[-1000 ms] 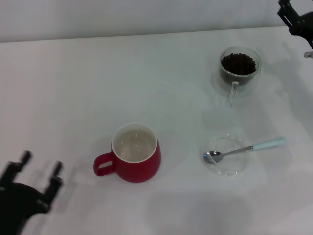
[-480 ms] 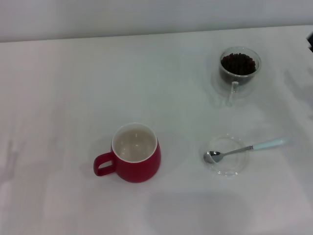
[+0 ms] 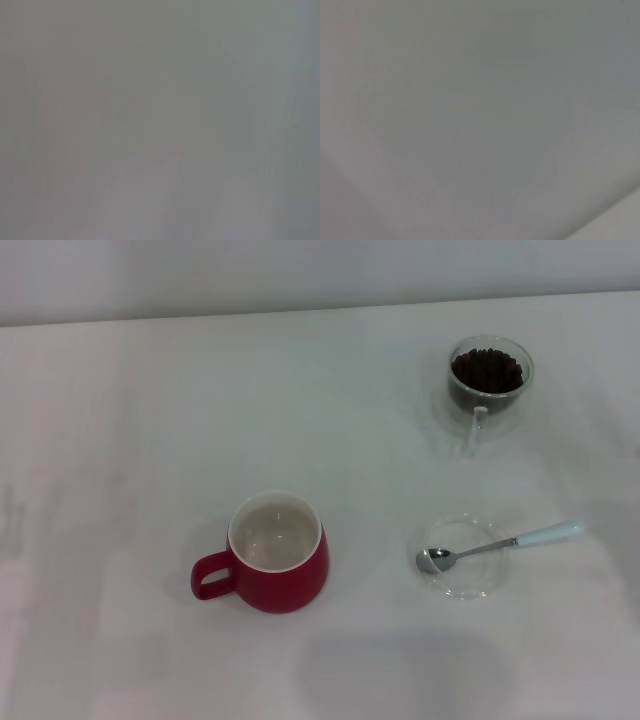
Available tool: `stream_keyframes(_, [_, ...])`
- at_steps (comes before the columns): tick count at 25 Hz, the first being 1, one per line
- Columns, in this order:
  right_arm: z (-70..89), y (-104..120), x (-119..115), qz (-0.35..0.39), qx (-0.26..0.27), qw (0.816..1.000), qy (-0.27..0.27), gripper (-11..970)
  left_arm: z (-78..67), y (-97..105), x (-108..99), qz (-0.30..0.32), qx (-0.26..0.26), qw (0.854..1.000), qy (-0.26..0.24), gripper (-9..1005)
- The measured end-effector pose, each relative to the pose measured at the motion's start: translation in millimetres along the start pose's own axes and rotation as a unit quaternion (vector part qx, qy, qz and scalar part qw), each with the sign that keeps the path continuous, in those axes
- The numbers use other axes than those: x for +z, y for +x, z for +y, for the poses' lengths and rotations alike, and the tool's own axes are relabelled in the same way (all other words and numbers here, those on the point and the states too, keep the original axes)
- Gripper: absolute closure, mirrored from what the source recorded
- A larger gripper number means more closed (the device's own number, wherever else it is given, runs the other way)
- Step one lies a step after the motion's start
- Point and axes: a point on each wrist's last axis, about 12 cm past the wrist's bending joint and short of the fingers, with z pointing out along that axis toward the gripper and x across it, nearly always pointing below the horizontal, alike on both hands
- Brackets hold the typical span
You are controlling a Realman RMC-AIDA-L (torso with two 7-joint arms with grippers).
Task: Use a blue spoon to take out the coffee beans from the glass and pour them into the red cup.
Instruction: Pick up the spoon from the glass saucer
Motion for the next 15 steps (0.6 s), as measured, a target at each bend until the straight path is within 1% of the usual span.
stream_keyframes(2, [1.0,7,-6,0.005,0.018,1.0,0.005,84,0.2,0,2,-0.002,0.0,1.0,-0.001,330])
stream_keyframes(3, [1.9,11,-7,0.011,0.025,1.0,0.005,85,-0.2,-2,7,-0.007,0.0,1.0,-0.002,331])
stream_keyframes(8, [9.6,25,-11,0.042,0.036,0.998,-0.013,87,3.1,-5,14,-0.013,0.011,1.0,0.0,331])
stream_keyframes(15, [9.4,36,-26,0.055,0.058,0.997,0.004,89,4.3,-4,18,-0.005,0.017,1.0,0.001,331])
